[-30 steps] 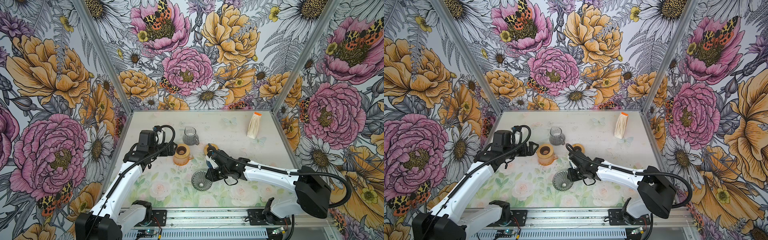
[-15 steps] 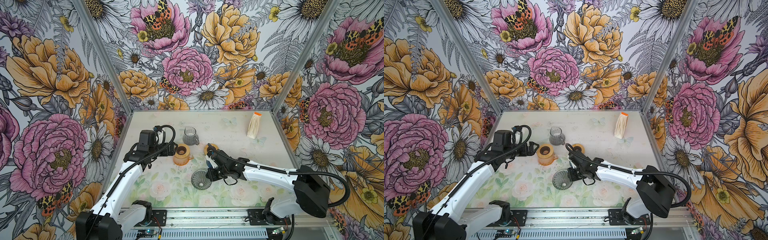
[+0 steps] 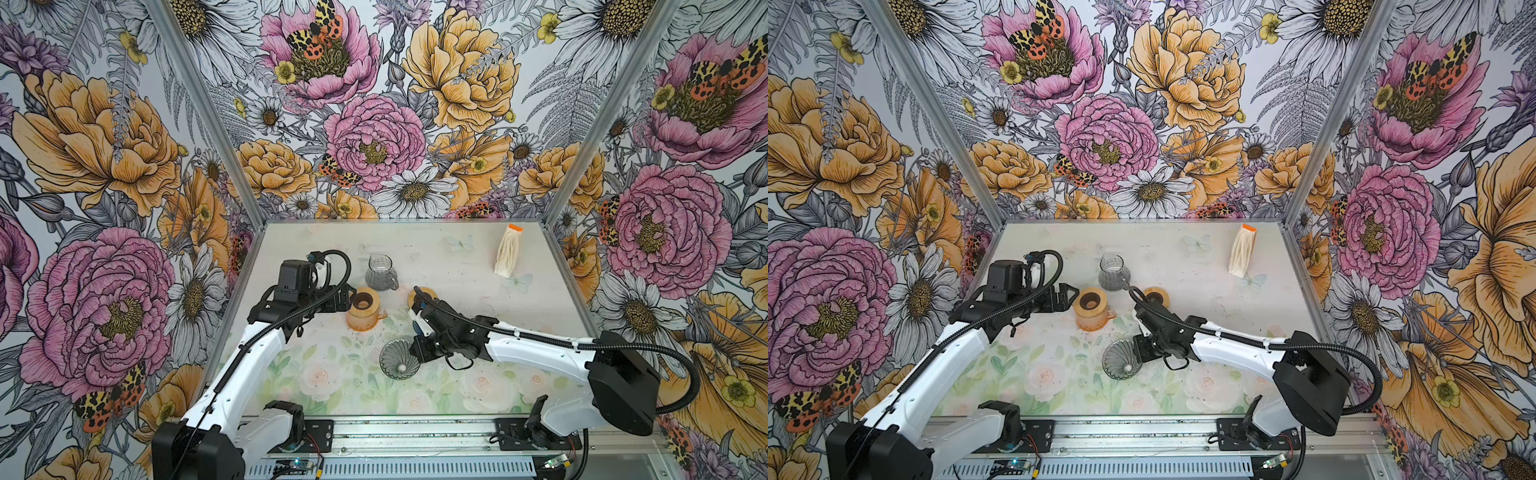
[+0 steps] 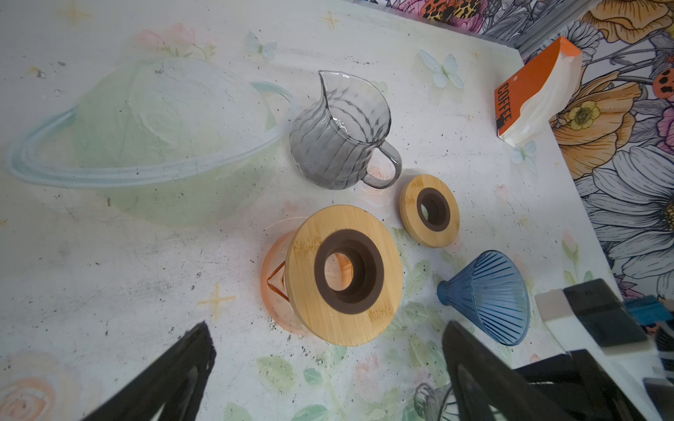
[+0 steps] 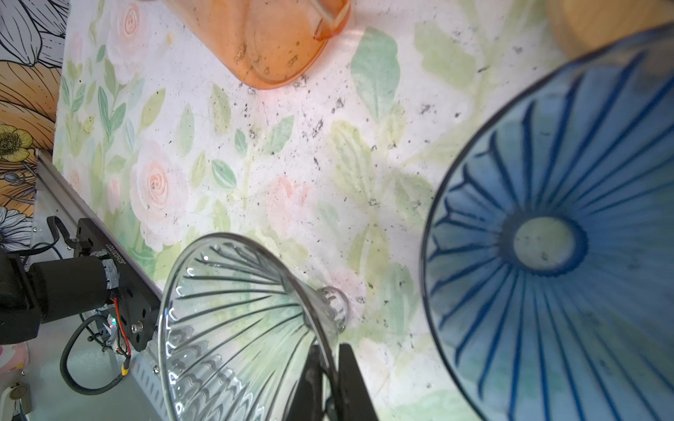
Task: Place the coffee filter in the dripper
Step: 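Close the right gripper on the rim of the clear dripper, then lift the clear dripper with the right gripper over the bamboo stand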
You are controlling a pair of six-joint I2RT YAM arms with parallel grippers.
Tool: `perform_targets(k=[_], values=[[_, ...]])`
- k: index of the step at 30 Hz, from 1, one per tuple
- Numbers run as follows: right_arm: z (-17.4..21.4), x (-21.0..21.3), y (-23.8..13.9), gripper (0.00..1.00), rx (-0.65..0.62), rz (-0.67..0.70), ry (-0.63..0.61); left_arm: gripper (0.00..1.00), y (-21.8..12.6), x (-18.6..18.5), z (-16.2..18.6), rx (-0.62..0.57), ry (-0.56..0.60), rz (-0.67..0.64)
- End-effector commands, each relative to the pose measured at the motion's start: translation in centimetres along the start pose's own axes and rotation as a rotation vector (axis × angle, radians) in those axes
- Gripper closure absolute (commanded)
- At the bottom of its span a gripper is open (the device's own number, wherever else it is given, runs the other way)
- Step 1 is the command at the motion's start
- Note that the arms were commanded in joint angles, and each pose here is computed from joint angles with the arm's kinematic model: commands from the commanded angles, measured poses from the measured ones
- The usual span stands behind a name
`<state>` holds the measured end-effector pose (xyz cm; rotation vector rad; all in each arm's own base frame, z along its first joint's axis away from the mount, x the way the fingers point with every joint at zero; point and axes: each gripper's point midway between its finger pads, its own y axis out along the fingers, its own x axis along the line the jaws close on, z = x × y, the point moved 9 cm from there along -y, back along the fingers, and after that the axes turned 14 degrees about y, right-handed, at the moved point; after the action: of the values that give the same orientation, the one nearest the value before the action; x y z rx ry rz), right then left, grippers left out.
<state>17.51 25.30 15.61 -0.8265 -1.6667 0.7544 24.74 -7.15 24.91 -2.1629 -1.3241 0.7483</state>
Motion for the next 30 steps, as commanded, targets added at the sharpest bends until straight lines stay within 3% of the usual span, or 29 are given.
perform_targets(k=[1,17,30], values=[[-0.8,1.6,-0.8,0.96,-0.021,-0.047,-0.051,0.01,-0.3,-0.4,-0.8,-0.036,-0.006,0.027],[-5.0,5.1,-4.2,1.00,-0.087,-0.214,-0.134,0.01,-1.0,-0.3,-3.0,-0.082,0.010,-0.003],[-11.7,8.1,-6.3,1.00,-0.177,-0.321,-0.171,0.01,-1.7,1.0,-4.9,-0.121,-0.004,-0.046]])
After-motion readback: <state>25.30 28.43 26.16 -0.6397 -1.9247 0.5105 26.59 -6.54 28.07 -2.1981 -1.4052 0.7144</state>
